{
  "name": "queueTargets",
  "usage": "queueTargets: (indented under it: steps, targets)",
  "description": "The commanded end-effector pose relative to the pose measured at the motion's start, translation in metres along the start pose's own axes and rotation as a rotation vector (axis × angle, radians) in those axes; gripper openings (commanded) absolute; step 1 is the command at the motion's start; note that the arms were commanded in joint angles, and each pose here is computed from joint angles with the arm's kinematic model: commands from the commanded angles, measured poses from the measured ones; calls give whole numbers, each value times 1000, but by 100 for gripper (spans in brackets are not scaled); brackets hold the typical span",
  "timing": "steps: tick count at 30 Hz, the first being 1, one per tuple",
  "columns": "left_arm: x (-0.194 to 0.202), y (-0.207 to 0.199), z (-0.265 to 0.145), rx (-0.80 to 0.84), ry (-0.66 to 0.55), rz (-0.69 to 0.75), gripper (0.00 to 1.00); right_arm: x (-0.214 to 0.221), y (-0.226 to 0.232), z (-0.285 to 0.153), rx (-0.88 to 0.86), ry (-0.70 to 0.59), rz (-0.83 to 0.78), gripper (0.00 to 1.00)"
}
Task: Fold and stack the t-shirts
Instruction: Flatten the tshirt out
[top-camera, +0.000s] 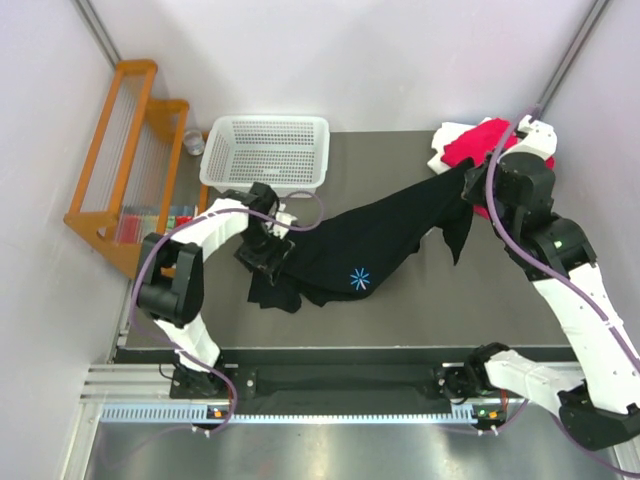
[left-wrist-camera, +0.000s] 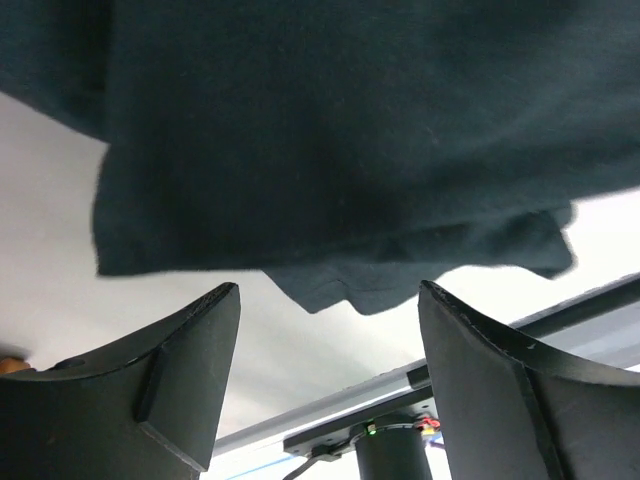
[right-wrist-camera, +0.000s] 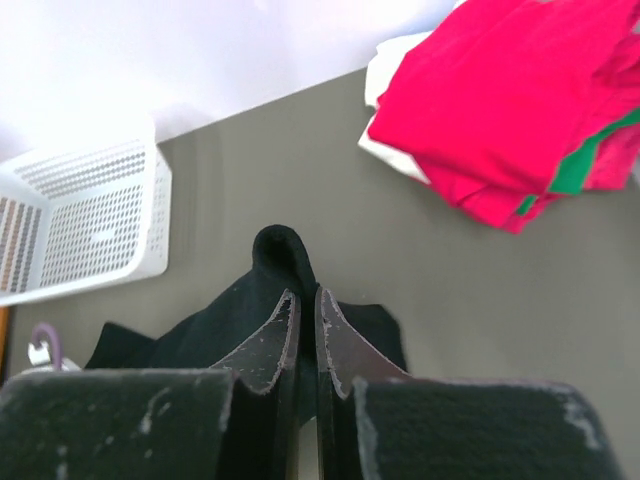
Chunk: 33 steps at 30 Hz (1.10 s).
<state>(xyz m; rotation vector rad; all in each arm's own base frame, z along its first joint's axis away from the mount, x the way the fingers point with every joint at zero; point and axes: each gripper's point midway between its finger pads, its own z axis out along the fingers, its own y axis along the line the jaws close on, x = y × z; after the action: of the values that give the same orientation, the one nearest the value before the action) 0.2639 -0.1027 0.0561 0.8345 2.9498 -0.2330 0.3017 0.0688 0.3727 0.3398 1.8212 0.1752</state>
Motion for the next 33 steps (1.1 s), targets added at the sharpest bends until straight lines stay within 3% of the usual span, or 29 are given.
queueTargets:
  steps: [1, 12, 17, 23, 30, 33]
  targets:
    - [-1, 8, 7, -51, 20, 15, 76, -13, -12, -6, 55, -66, -4, 0]
    - [20, 23, 30, 23, 73, -82, 72, 0, -11, -1, 41, -43, -9, 0]
    - [38, 2, 51, 130, 170, -100, 42, -2, -12, -3, 44, -46, -8, 0]
    - [57, -15, 68, 225, 263, -115, 43, 0, -11, -1, 44, -40, -3, 0]
    - [55, -20, 72, 226, 256, -95, 41, 6, -8, 2, 31, -21, 2, 0]
    - [55, -22, 73, 234, 260, -101, 30, 6, -8, 2, 28, -23, 5, 0]
